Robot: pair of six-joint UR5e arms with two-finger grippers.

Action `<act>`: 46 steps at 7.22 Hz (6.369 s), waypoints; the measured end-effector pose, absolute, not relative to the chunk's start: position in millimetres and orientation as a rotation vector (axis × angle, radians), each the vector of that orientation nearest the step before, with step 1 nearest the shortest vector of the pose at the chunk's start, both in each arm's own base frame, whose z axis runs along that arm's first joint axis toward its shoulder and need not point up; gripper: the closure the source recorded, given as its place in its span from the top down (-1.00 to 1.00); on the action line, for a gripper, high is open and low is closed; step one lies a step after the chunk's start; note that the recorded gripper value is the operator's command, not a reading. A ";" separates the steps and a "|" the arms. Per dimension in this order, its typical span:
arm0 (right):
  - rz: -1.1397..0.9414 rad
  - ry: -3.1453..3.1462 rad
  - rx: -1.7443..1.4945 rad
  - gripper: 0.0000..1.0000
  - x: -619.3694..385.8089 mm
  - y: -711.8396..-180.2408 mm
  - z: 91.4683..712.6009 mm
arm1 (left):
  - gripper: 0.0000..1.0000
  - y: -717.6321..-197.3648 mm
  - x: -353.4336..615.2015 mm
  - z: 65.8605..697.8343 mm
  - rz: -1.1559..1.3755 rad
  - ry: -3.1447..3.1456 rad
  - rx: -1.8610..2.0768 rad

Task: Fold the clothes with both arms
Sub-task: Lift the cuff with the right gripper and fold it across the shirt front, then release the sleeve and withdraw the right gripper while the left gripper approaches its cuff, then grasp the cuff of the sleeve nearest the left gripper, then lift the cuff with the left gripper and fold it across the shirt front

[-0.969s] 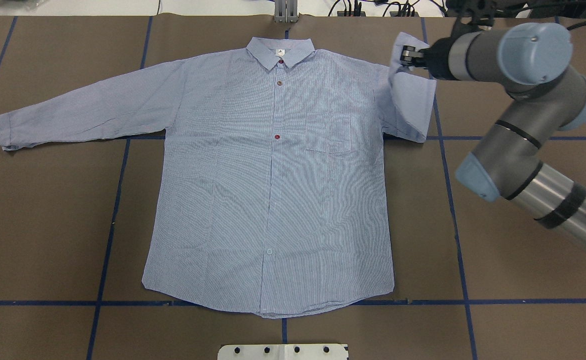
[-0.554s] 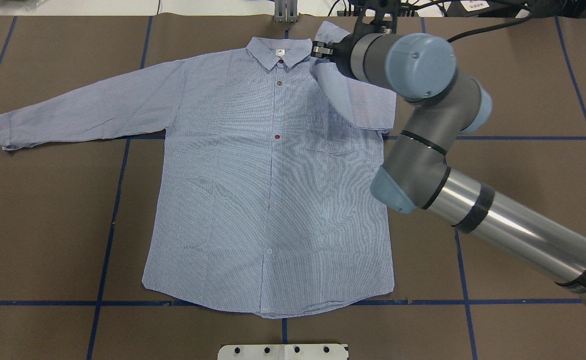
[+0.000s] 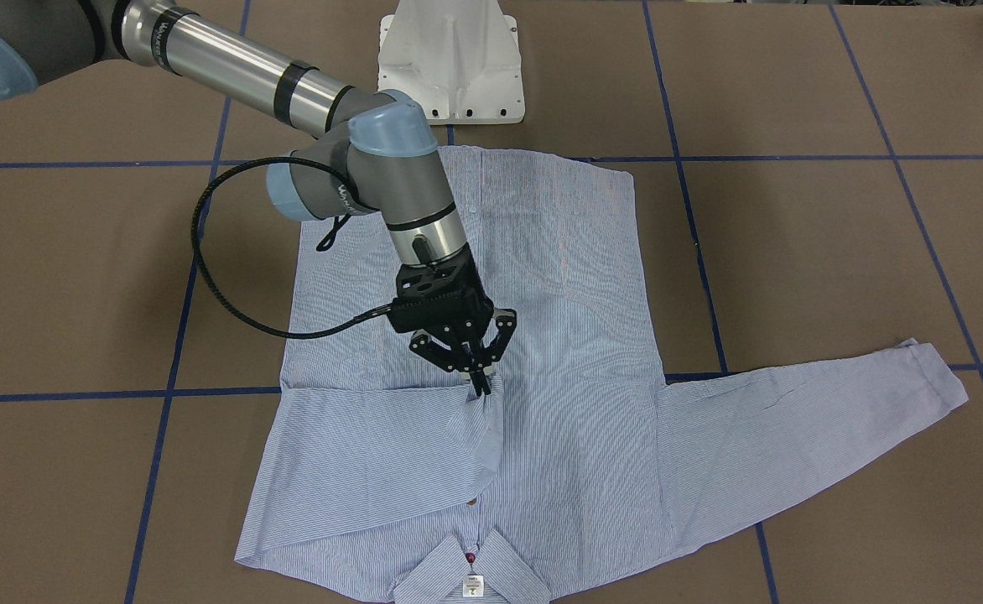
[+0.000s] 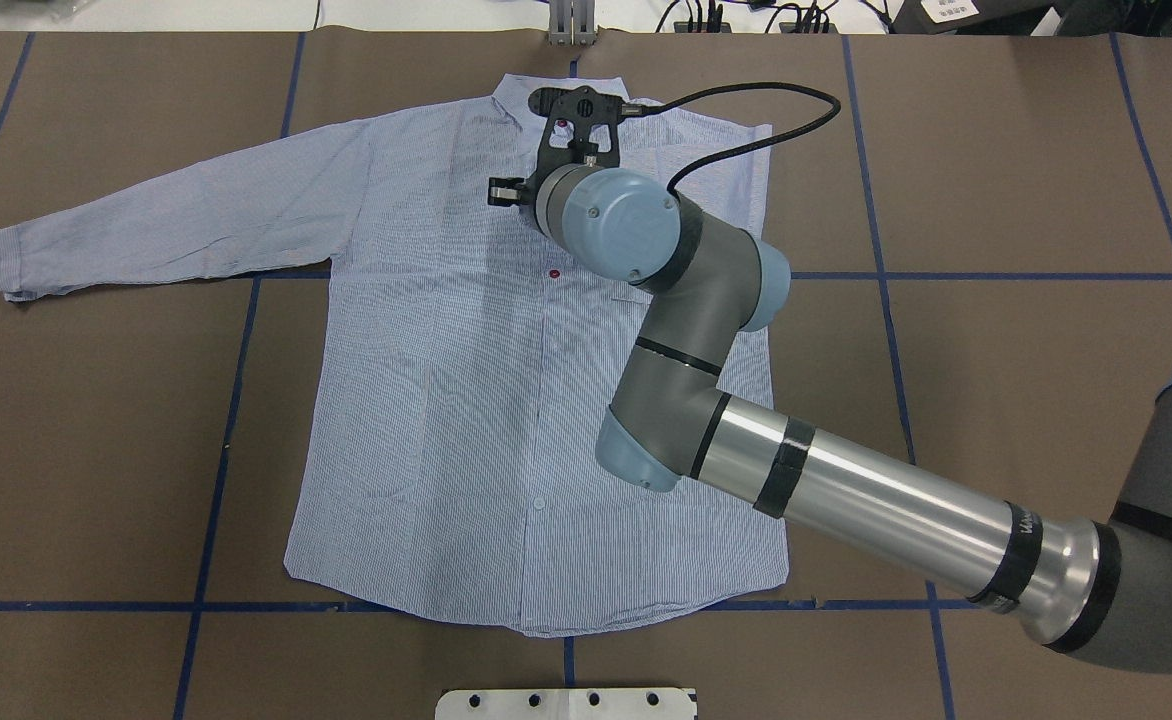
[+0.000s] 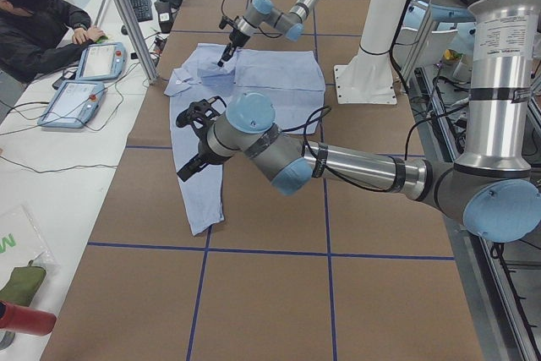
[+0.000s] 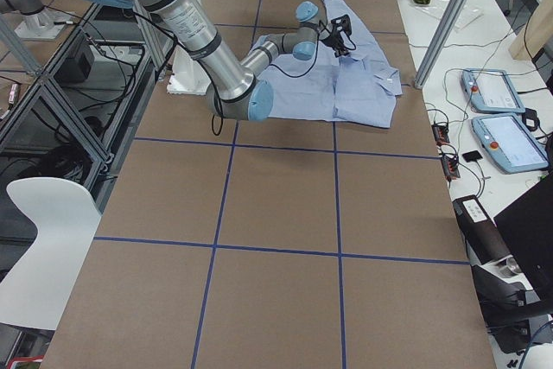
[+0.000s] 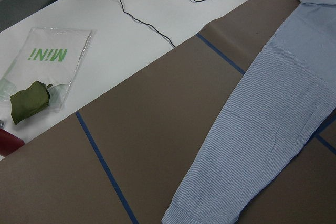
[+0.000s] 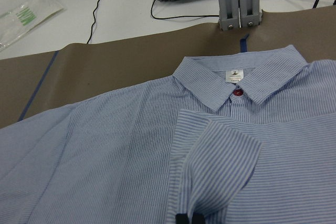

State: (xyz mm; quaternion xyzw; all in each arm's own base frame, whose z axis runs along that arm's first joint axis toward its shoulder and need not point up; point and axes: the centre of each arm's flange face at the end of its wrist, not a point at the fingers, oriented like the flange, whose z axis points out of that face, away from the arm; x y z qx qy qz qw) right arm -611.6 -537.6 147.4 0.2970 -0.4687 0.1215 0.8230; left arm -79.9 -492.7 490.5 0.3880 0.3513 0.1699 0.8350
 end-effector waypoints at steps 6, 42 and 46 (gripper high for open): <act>0.297 -0.616 0.367 1.00 -629.1 -556.8 39.5 | 1.00 -489.5 -80.4 505.0 0.348 0.748 0.797; -0.147 -0.731 0.370 1.00 -113.6 -609.4 323.5 | -1.00 -613.5 309.9 313.0 0.058 1.150 0.691; -0.145 -0.729 0.369 1.00 -113.5 -609.5 324.4 | -1.00 -584.6 432.9 185.3 0.068 1.189 0.661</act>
